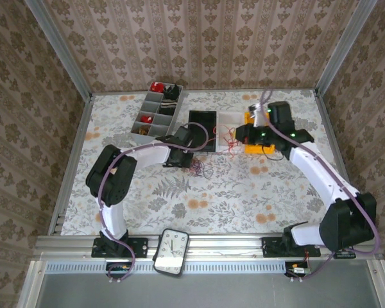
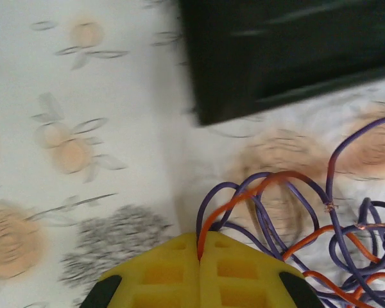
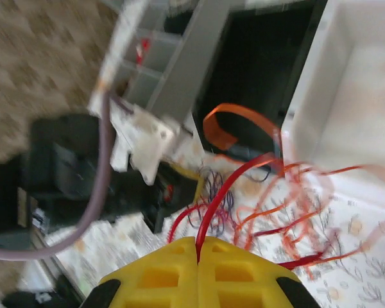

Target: Untangle the cables

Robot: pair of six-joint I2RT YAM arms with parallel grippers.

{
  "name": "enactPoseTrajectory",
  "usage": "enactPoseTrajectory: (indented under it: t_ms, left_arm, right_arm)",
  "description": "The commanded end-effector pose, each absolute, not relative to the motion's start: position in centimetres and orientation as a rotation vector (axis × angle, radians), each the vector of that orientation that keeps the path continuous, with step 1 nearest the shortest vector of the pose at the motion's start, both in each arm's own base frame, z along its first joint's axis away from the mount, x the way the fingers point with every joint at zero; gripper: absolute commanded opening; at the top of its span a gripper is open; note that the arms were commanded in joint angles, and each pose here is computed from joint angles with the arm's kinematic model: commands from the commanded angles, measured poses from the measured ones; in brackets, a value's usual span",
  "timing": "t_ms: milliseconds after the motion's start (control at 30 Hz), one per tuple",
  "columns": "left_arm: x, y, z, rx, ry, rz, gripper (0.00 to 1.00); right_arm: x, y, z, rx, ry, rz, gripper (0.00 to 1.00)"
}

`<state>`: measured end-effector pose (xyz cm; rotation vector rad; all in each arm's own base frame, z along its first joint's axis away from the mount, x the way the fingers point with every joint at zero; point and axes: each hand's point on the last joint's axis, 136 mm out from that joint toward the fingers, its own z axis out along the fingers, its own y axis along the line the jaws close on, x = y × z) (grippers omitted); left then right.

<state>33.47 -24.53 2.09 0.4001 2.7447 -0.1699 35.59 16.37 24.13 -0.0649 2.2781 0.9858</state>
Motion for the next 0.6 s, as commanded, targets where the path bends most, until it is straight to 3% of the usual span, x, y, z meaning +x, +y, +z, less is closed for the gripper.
enactPoseTrajectory:
  t_ms: [0, 233, 567]
  left_arm:
    - [32.2, -18.0, 0.8, 0.192, 2.836, 0.150, 0.00]
    - [31.4, -14.1, 0.9, -0.029, 2.856, 0.290, 0.00]
    - [30.3, -11.7, 1.0, -0.164, 2.848, 0.345, 0.00]
  right_arm:
    - [35.5, 15.6, 27.1, 0.030, 2.150, 1.209, 0.00]
    - [36.1, 10.7, 27.1, 0.218, 2.092, 1.141, 0.00]
    - [36.4, 2.9, 26.5, 0.506, 1.993, 0.823, 0.01]
